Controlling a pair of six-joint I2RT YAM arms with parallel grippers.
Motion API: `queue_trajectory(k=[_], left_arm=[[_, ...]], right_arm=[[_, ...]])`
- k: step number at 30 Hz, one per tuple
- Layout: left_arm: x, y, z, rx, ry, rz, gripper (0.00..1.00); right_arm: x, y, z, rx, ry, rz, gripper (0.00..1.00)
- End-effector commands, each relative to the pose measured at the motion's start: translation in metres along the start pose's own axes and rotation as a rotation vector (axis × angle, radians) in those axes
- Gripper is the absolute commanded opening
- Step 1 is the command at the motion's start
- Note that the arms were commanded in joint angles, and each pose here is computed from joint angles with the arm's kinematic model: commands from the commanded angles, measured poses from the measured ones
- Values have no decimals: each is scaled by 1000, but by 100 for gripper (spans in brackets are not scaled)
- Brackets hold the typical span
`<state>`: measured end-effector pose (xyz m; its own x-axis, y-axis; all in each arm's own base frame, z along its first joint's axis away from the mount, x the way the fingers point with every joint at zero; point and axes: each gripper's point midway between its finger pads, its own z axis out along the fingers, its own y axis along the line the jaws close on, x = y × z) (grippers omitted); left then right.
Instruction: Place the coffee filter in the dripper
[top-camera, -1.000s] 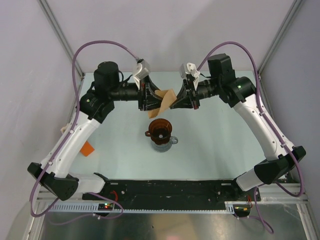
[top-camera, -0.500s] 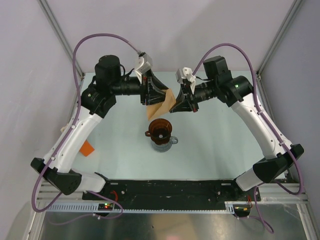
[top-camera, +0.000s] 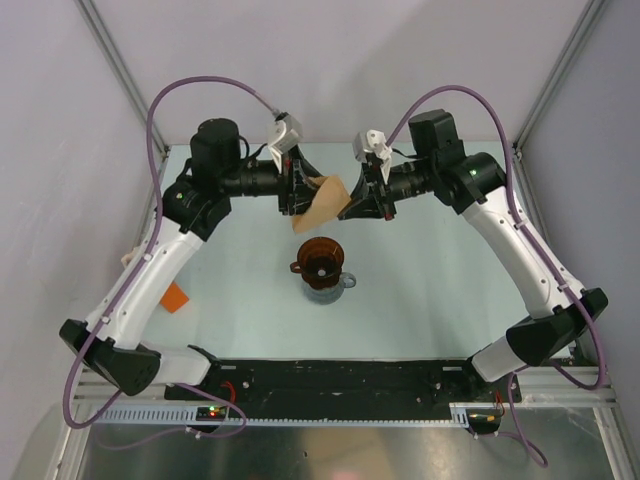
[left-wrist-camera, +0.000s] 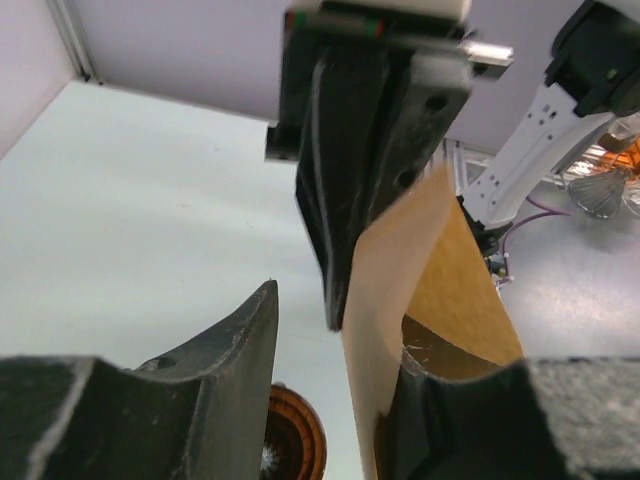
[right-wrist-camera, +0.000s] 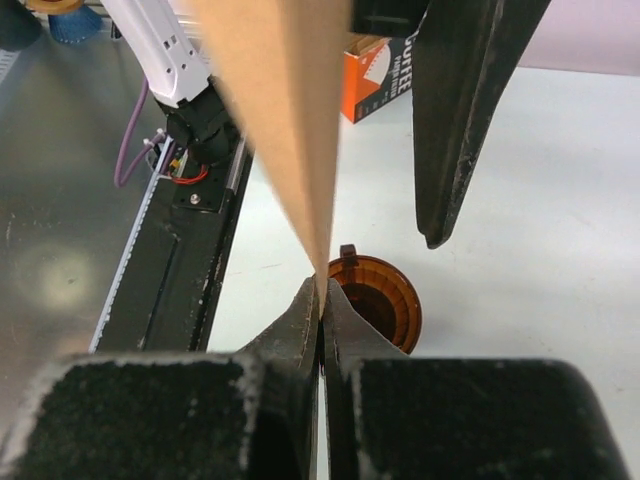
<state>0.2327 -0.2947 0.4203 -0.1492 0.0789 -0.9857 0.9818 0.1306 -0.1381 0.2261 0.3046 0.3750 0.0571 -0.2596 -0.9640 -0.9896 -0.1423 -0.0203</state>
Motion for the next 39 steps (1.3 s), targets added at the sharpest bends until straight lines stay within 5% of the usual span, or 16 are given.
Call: queue_trajectory(k=[1, 8, 10, 13, 15, 18, 22, 30, 34, 39], left_arm=[[4, 7, -11, -34, -10, -17, 43], [13, -1, -14, 0, 0, -32, 42], [12, -3, -15, 8, -3, -27, 33], [9, -7, -16, 18, -7, -19, 5], [8, -6, -17, 1, -11, -1, 1], [11, -1, -20, -36, -9, 38, 0], [22, 4, -18, -54, 15, 74, 0], [50, 7, -11, -97, 136, 204, 0], [54, 15, -9, -128, 172, 221, 0], [50, 21, -9, -164, 185, 246, 2]], right_arm=[[-29, 5, -11, 24, -81, -79, 0], [-35, -3, -11, 64, -116, -95, 0], [-35, -5, -11, 72, -121, -99, 0], [-32, -5, -11, 76, -114, -101, 0], [-31, -4, -12, 78, -102, -96, 11], [-30, -3, -15, 94, -81, -88, 51], [-36, -1, -22, 117, -62, -127, 62], [-44, -2, -26, 129, -17, -195, 51], [-39, 4, -22, 107, 15, -225, 36], [-30, 1, -16, 111, 52, -254, 3]])
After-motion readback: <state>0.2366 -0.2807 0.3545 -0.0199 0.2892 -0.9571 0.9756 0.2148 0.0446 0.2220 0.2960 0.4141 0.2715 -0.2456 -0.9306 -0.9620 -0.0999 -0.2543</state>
